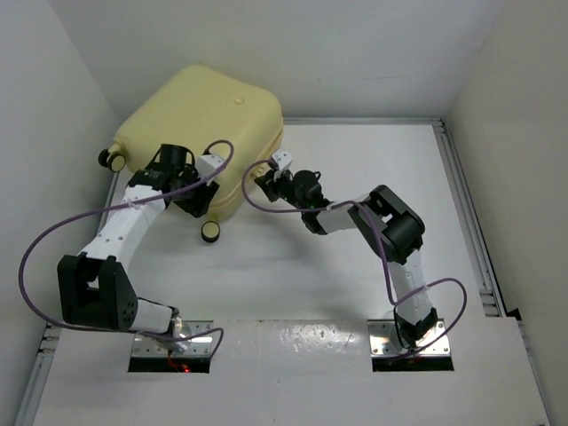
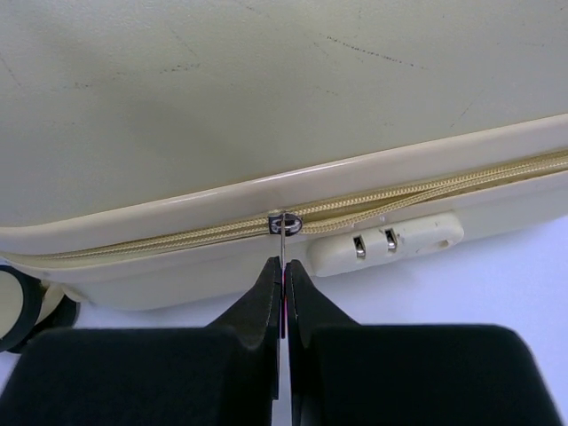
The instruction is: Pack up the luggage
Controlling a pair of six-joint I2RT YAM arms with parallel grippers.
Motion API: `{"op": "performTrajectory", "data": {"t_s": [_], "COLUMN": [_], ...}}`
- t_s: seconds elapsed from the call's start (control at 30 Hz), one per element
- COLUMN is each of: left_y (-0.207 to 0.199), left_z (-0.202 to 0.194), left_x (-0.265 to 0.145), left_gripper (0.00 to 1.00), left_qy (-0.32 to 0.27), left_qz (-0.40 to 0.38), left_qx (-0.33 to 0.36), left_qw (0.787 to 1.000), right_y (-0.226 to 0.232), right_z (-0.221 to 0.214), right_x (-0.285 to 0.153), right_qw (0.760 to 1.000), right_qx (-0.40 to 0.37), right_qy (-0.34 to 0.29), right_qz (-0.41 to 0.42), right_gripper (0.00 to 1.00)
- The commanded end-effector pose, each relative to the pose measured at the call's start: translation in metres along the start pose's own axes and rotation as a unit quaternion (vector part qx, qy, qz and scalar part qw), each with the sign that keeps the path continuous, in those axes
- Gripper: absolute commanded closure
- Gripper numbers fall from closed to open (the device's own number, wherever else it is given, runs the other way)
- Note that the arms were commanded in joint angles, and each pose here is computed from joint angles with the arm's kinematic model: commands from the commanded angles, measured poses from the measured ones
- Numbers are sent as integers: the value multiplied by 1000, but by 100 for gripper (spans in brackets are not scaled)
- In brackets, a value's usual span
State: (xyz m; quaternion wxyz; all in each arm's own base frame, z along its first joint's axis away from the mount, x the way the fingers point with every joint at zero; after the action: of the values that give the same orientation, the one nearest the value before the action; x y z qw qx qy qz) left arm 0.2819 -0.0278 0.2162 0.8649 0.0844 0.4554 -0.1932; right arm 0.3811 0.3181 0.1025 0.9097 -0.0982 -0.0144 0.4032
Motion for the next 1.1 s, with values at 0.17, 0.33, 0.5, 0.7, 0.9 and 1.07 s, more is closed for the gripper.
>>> {"op": "performTrajectory", "data": {"t_s": [0.17,0.33,0.5,0.7,0.9,1.07], "left_y": [-65,-80,-88,-69,-46,-20], "left_z": [-7,-22,-51,-67,-70,-70], "left_x": [-11,-25,-51,-63,-67,-61], "left_gripper": [100,100,100,100,100,100], "left_qy": [-59,-62,-30,-25,-27,-15], "left_qz": [-139,-199,-252,-203,-159,-123], "left_qx": [207,252,293,286,247,226], "left_qw": [967,945,922,936,955,966], "right_y": [-10,0,16,33,18,1], "right_z": [56,51,59,45,30,20], "right_x": [-26,-61,-97,-138,-167,-191], "right_qw": [995,997,998,1000,996,993], "right_qx": [-31,-27,-15,-9,-38,-48], "right_qy": [-92,-73,-57,6,59,84], "right_qz": [-18,-7,18,-3,-56,-73], "right_gripper": [100,100,100,100,100,100]}}
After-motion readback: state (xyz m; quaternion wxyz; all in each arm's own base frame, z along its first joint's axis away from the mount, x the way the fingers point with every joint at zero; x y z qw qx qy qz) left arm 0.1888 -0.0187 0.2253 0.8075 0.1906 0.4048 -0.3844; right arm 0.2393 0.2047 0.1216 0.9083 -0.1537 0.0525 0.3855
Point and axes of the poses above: each gripper's point midway between its finger pads, its own x axis out along the fingers, its own y axis along the line the jaws close on, z = x × y, the point moved 9 cm from there along -x, back along the fingers, and after that the axes turned 14 degrees about -x, right-handed, at the moved point
